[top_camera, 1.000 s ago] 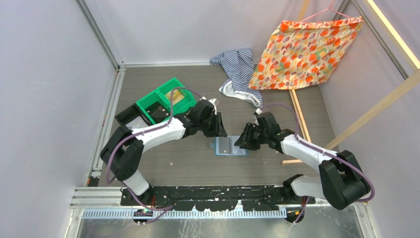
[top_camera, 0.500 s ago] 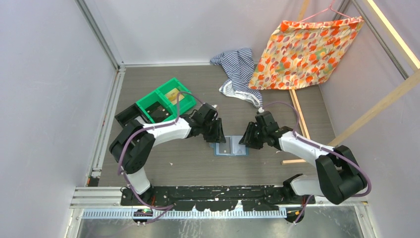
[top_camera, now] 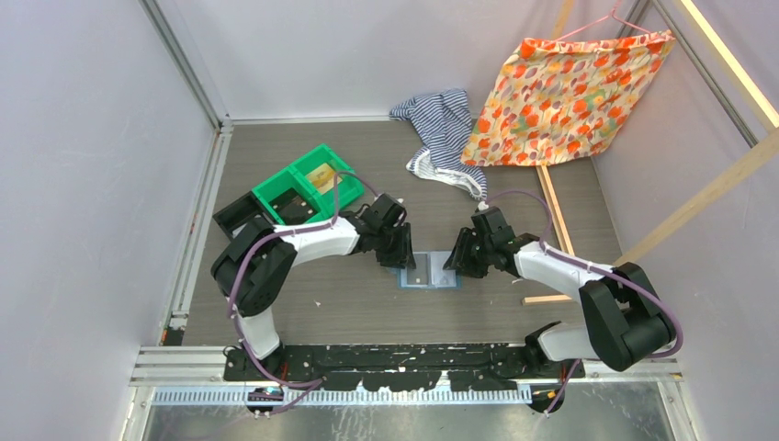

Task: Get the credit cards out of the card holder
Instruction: Remove the credit card from the card holder.

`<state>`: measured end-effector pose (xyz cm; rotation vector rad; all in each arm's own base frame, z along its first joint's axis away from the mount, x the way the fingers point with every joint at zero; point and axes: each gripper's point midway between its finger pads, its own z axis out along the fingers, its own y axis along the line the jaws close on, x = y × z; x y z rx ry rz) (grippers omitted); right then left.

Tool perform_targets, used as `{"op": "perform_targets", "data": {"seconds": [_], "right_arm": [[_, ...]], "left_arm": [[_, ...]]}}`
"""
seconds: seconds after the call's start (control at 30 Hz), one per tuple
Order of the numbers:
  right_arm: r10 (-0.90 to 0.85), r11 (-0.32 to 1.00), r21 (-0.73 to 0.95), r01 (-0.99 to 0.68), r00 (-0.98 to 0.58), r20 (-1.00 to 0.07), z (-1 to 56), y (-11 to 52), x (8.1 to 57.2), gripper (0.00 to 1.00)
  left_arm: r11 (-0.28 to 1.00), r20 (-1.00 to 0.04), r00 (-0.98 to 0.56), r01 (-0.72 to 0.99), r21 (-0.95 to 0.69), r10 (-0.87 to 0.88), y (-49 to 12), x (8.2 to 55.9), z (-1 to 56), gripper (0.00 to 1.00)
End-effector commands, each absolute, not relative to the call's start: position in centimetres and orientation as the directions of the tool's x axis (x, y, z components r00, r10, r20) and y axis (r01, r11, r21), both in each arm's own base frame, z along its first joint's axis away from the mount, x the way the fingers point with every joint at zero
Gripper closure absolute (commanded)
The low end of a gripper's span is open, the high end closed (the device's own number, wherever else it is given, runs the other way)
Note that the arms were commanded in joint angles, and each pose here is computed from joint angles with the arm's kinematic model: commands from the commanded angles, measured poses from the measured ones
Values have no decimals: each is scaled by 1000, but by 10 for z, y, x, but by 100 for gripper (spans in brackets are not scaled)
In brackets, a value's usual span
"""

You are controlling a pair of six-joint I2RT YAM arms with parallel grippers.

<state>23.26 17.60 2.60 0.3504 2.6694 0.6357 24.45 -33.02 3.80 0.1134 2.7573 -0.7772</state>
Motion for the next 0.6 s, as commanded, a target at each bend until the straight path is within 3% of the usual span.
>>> {"op": "perform_targets", "data": {"seconds": [0.0, 0.57], "right_arm": [[322, 870, 473, 138, -886, -333, 29, 176, 243, 55], [323, 869, 474, 141, -888, -329, 26, 175, 239, 55]], "left_arm": [[838, -294, -956, 175, -516, 18, -338, 248, 43, 65], [732, -304, -953, 208, -648, 2, -364, 247, 70, 66]]}}
